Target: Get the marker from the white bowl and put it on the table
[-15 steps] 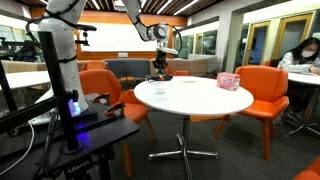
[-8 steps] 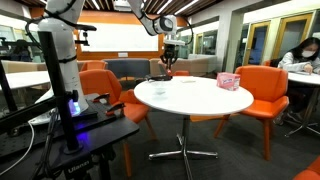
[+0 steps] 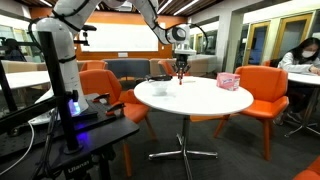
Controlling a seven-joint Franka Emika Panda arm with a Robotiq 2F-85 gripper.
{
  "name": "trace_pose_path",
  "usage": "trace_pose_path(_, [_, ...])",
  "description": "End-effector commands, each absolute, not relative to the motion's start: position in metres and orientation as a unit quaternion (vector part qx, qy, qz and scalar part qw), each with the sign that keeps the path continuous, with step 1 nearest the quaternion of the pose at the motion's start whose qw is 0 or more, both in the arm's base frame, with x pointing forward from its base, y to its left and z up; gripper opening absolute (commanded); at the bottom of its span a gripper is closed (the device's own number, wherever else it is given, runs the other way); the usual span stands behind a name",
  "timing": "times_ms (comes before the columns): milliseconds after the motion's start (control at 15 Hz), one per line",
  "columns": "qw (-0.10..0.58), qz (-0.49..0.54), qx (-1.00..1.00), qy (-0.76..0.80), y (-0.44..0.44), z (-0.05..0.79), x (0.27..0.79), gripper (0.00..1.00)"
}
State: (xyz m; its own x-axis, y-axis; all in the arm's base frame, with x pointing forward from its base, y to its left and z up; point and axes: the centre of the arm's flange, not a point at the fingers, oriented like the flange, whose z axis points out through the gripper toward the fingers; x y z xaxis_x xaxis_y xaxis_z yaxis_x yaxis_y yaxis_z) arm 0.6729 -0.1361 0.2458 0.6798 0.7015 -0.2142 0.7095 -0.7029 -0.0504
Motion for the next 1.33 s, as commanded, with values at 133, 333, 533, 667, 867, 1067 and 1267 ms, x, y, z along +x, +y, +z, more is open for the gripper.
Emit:
trace_pose_path(133, [0.037, -0.151, 0.925, 0.347, -0.153, 0.200, 0.711, 0.05])
trace_pose_path(333, [0.043, -0.162, 0.922, 0.348, -0.156, 0.188, 0.716, 0.45])
trace_pose_path(533, [0.049, -0.155, 0.920, 0.356, -0.153, 0.192, 0.718, 0.59])
trace_pose_path(667, [0.054, -0.142, 0.920, 0.362, -0.148, 0.203, 0.718, 0.75])
trace_pose_path(867, [0.032, -0.130, 0.917, 0.376, -0.130, 0.231, 0.709, 0.96])
trace_pose_path(1067, [0.011, -0.114, 0.908, 0.402, -0.105, 0.266, 0.697, 1.00])
trace_pose_path(1267, [-0.002, -0.107, 0.900, 0.423, -0.083, 0.298, 0.682, 1.00])
